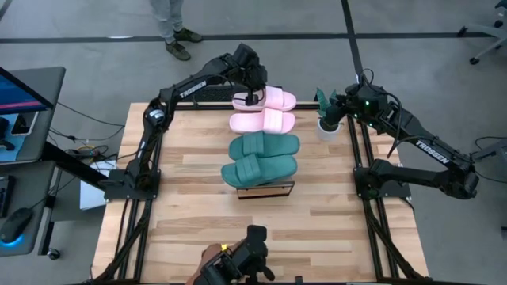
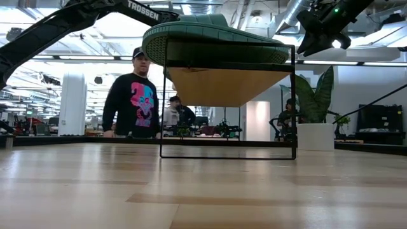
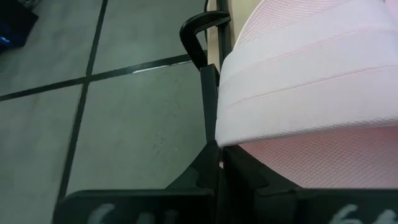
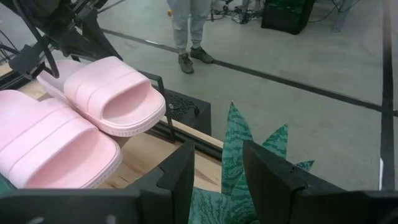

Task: Pick and place slides into the shelf
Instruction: Adjust the slides on the shelf

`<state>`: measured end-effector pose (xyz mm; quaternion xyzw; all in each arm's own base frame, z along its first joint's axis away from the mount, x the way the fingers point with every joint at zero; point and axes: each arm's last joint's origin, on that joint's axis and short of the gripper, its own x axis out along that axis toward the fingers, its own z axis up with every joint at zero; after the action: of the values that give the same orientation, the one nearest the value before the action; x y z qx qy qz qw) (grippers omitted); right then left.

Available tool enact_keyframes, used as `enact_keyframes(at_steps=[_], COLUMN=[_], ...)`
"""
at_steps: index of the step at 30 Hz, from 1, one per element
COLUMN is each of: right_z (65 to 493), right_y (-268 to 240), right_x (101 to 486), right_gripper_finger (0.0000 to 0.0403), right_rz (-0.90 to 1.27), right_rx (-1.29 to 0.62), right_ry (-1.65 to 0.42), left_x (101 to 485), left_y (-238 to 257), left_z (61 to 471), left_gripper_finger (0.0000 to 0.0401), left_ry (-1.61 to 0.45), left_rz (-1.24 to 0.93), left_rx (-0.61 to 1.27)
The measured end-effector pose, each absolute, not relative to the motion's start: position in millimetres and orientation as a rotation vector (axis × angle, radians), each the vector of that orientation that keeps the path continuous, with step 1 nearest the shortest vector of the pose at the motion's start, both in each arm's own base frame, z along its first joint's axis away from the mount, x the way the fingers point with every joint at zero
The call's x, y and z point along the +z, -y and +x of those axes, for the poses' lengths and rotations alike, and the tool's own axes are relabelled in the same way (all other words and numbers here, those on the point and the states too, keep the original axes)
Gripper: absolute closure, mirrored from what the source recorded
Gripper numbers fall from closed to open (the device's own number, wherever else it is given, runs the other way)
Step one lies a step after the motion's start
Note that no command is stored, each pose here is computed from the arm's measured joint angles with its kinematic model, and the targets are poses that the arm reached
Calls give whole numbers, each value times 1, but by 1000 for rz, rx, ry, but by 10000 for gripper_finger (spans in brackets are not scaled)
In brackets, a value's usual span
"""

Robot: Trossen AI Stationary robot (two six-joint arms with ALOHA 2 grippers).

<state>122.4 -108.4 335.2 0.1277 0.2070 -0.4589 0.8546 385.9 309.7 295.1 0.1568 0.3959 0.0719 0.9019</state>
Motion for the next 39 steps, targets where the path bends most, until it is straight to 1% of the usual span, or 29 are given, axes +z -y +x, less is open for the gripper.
enact_keyframes(at_steps=[12, 39], right_z=[126, 126], right_y=[104, 104], right_x=[335, 334], right_gripper_finger=[274, 274], right_rz=[259, 252], right_rx=[-932, -931], right_ry=[-439, -454], left_x=[295, 299], left_y=[-305, -292], left_z=[390, 393], left_gripper_finger=[401, 401], left_ry=[-835, -886], left_rz=[331, 357], left_rx=[166, 203])
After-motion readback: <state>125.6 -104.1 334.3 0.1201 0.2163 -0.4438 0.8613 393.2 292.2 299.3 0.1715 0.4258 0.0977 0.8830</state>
